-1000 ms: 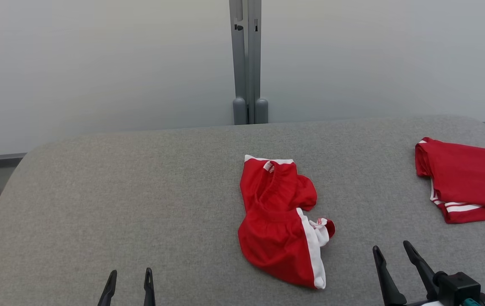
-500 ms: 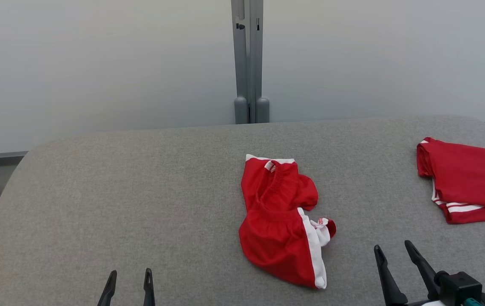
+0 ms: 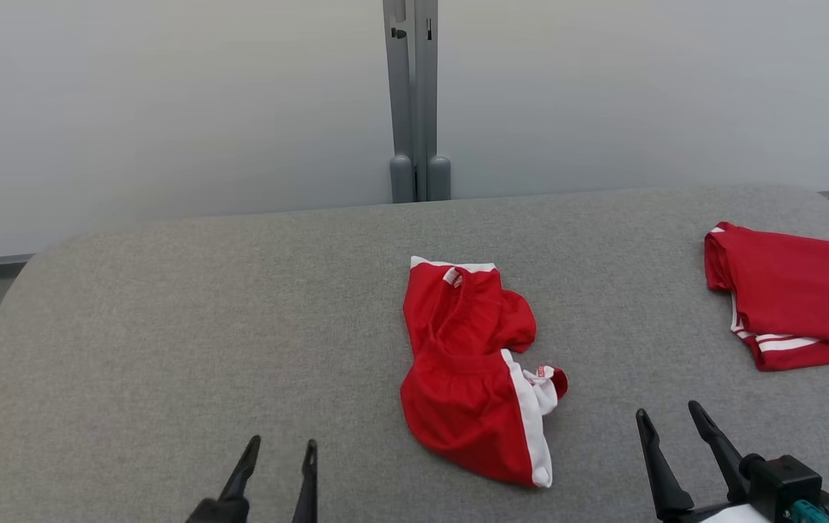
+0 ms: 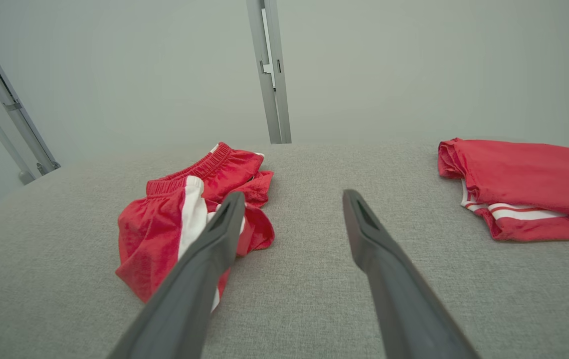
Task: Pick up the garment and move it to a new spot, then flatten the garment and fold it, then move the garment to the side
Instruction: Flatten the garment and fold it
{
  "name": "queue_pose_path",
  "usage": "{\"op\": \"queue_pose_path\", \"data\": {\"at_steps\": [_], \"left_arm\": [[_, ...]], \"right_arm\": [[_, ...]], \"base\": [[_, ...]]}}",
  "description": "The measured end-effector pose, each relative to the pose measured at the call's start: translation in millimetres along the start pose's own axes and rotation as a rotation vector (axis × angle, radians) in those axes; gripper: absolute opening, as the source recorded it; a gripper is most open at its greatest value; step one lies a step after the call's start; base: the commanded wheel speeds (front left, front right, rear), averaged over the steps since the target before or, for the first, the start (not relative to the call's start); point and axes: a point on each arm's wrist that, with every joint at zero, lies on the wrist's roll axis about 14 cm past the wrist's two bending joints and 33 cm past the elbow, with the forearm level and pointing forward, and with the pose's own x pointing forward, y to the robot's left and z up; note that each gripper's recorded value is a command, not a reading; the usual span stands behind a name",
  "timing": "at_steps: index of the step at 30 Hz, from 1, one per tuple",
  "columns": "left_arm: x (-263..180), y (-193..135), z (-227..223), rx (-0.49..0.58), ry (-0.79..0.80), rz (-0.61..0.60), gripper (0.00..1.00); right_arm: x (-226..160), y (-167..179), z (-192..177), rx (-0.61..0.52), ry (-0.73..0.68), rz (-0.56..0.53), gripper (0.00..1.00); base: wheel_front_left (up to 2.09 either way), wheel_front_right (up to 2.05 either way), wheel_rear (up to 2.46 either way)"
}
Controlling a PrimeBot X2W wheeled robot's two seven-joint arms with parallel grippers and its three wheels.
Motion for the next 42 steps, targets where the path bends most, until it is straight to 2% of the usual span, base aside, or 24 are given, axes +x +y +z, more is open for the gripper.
{"op": "queue_pose_path", "data": {"at_steps": [7,12,16,21,28,32,39,40,41,42], "left_arm": [[57,-80,22,0.059,0.032,-0.312,1.00],[79,-141,12,0.121,0.194,-0.543,1.00],[97,-171,7,0.220,0.312,-0.661,1.00],[107,-184,-16,0.293,0.492,-0.732,1.00],[111,-185,-48,0.302,0.669,-0.750,1.00],[108,-181,-63,0.304,0.736,-0.746,1.00],[101,-175,-65,0.303,0.758,-0.728,1.00],[99,-174,-66,0.306,0.765,-0.728,0.87],[95,-172,-67,0.308,0.774,-0.726,0.36],[93,-169,-67,0.312,0.780,-0.723,0.00]], "right_arm": [[6,-9,-2,-0.008,0.015,-0.014,1.00],[10,-17,-7,-0.014,0.036,-0.026,1.00],[17,-27,-9,-0.021,0.049,-0.044,1.00],[22,-39,-16,-0.026,0.079,-0.069,1.00],[25,-48,-28,-0.026,0.120,-0.094,1.00],[26,-50,-32,-0.022,0.133,-0.101,1.00],[30,-47,-30,-0.021,0.123,-0.089,1.00],[30,-47,-29,-0.021,0.120,-0.088,1.00],[30,-46,-28,-0.022,0.117,-0.087,1.00],[31,-46,-28,-0.022,0.114,-0.085,1.00]], "base": [[0.00,0.00,0.00],[0.00,0.00,0.00],[0.00,0.00,0.00],[0.00,0.00,0.00],[0.00,0.00,0.00],[0.00,0.00,0.00],[0.00,0.00,0.00],[0.00,0.00,0.00],[0.00,0.00,0.00],[0.00,0.00,0.00]]}}
